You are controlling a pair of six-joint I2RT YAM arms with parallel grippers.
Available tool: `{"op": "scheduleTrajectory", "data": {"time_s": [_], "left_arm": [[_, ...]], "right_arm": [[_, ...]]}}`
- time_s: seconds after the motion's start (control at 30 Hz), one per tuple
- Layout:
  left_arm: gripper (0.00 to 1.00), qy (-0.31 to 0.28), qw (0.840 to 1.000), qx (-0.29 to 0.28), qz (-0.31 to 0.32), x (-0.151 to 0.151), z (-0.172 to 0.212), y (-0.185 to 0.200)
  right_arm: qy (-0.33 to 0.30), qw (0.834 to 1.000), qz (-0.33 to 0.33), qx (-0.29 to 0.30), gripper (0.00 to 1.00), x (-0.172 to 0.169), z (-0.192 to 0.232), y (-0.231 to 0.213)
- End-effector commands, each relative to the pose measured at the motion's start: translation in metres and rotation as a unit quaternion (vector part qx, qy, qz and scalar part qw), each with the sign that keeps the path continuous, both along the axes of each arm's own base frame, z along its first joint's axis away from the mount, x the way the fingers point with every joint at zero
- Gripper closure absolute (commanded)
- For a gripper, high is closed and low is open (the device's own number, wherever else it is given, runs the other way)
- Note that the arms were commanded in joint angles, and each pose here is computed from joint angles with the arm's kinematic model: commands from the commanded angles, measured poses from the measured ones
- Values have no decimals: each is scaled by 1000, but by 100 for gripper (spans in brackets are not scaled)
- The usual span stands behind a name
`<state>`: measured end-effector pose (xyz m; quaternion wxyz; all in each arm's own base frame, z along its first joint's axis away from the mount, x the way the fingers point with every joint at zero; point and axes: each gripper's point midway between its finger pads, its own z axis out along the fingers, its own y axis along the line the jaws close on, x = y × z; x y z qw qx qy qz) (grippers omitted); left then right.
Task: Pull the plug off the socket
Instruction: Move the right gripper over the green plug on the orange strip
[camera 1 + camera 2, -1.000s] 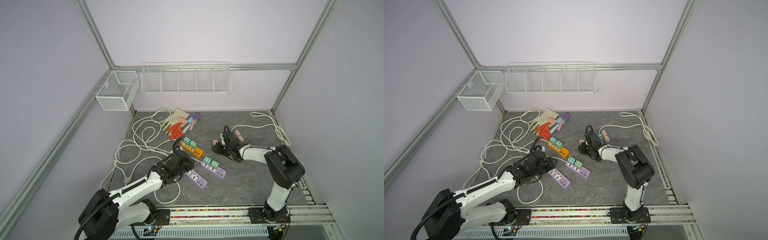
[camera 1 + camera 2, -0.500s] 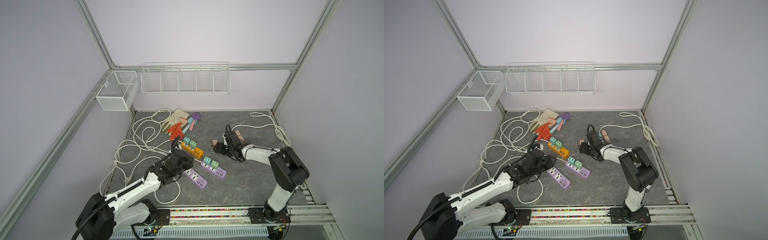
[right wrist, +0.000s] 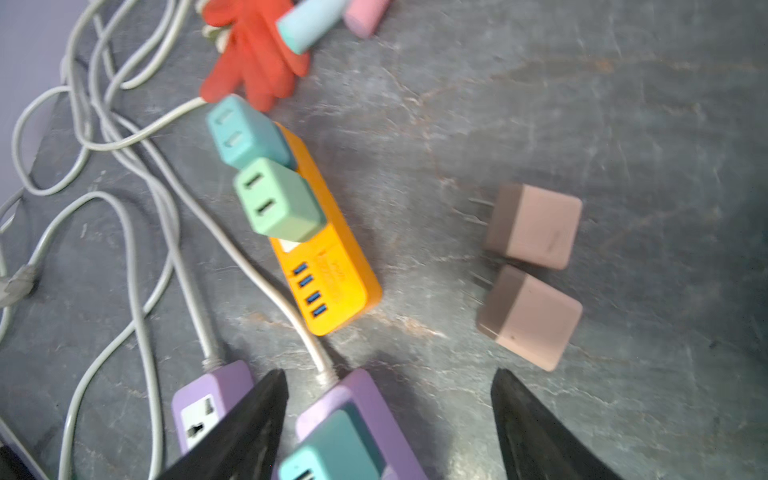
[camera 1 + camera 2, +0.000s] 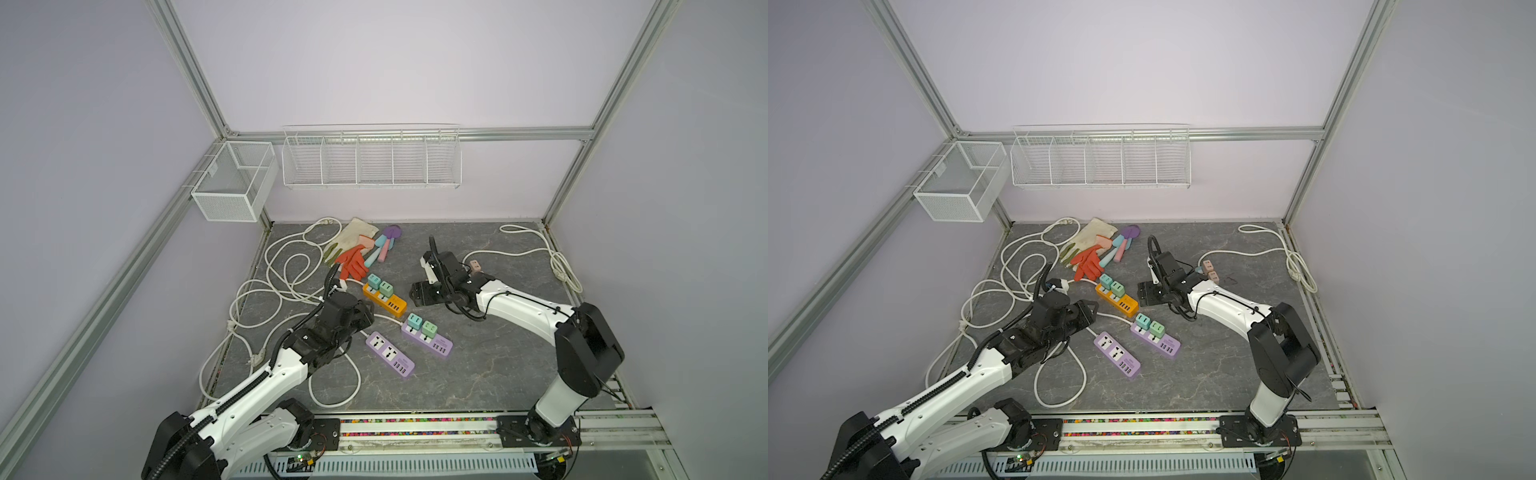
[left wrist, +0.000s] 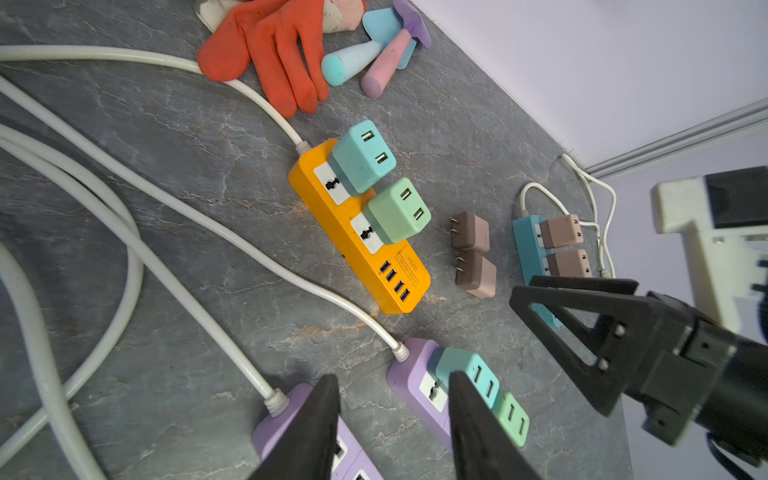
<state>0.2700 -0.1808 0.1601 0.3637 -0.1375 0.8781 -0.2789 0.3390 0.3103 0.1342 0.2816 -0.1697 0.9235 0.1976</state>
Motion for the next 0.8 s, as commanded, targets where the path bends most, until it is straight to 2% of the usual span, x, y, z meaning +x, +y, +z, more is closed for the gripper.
{"op": "scheduleTrajectory", "data": {"time_s": [0.0, 0.27, 0.57, 0.77], "left_arm": [[54, -8, 1000, 8, -3, 3, 6, 3], [52, -4, 1000, 15, 8, 13, 0, 9], [50, 3, 1000, 14, 25, 19, -10, 18], [49, 1, 999, 13, 34, 21, -10, 25]], "right_arm": [[-11, 997, 49, -66, 19, -5, -12, 5], [-37, 986, 119, -107, 20, 0, -17, 46], [-38, 981, 142, -126, 21, 19, -34, 71], [-33, 978, 154, -134, 26, 27, -48, 82]]}}
